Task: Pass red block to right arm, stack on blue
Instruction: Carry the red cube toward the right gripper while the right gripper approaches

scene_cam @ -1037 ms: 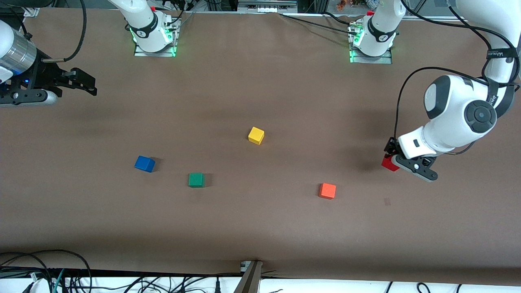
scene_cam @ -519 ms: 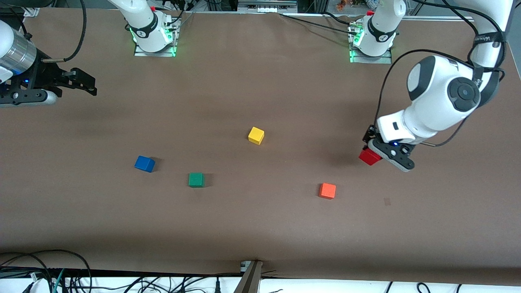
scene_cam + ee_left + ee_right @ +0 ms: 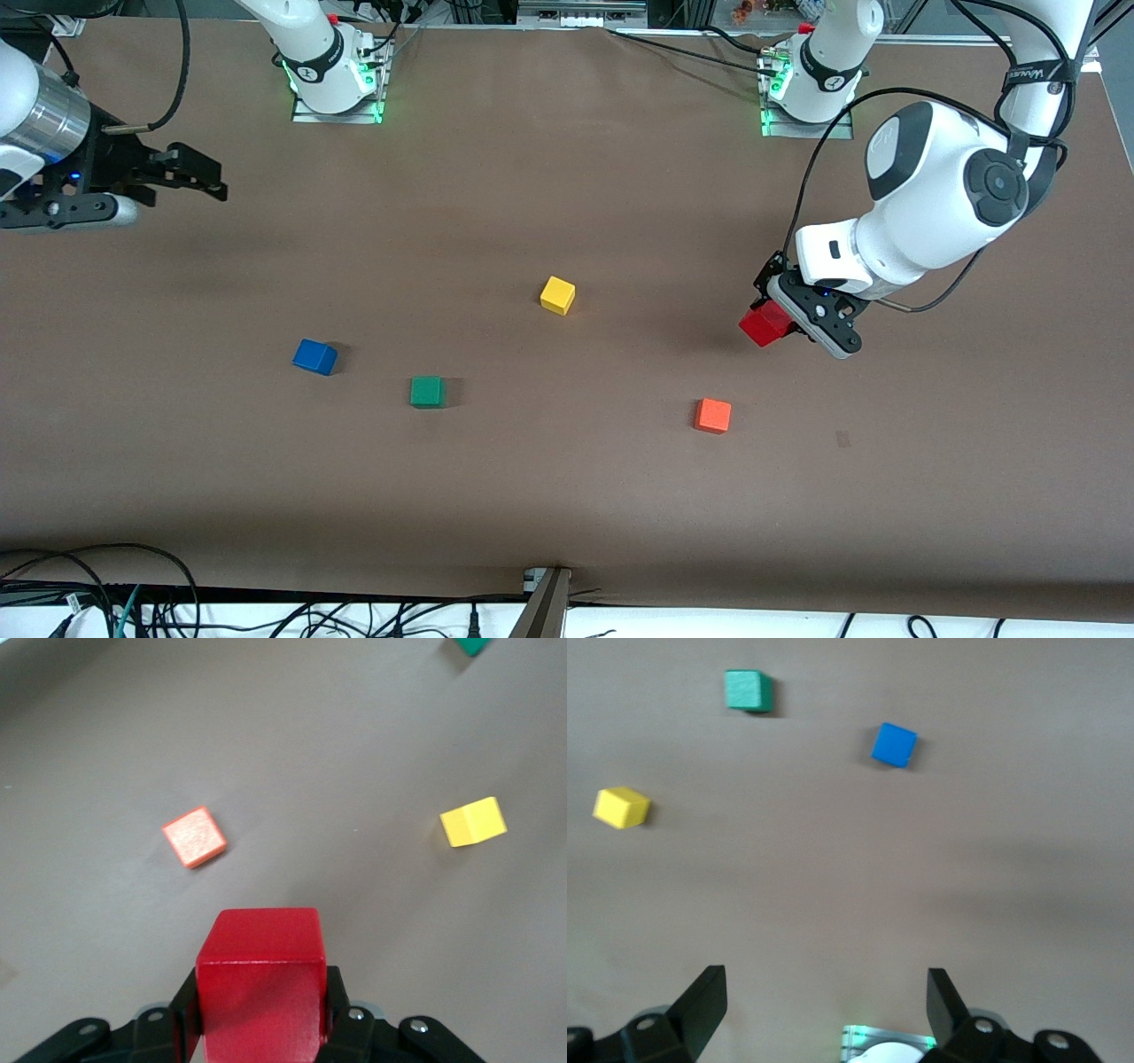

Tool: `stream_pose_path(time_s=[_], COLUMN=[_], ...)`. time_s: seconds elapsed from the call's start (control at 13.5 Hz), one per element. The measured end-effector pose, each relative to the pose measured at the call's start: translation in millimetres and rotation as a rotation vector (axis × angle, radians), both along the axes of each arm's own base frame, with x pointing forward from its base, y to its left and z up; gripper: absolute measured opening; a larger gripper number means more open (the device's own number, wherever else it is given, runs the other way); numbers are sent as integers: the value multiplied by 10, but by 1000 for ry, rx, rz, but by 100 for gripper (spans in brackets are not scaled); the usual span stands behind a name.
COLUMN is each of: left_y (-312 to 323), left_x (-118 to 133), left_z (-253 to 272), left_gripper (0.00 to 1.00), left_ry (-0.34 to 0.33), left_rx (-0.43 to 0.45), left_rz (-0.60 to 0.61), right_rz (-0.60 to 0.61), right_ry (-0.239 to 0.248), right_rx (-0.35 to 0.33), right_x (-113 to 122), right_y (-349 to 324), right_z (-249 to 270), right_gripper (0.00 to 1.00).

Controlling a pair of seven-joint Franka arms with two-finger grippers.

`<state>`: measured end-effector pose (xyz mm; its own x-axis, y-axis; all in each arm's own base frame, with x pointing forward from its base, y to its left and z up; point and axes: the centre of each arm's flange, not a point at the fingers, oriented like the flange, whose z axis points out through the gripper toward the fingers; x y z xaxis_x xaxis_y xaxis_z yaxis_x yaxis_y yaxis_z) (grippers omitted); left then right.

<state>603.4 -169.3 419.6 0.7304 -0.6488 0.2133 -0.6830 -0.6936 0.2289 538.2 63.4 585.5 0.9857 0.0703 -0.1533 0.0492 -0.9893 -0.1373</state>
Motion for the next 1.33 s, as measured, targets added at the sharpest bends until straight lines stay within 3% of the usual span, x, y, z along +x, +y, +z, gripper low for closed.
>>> stream_pose_path(time_s=[0.22, 0.59, 0.89, 1.04, 1.33], left_y=[185, 202, -144, -490, -1075], left_x=[63, 45, 1, -24, -87], left_z=[-263, -710, -659, -582, -652], left_gripper=[56, 56, 56, 56, 56], left_ry=[32, 99, -2, -77, -126], left_rx=[-167, -508, -828, -934, -1137], left_rz=[-103, -228, -331, -434, -458], right_rz=[-13, -55, -131, -241, -474], right_ry=[49, 207, 371, 432, 559], right_rx=[145, 430, 682, 788, 997], right_x=[50, 290, 433, 490, 425], right_y=[162, 561, 1023, 1269, 1587], right_z=[-128, -709, -1272, -1576, -1923], right_gripper=[100, 100, 100, 100, 100])
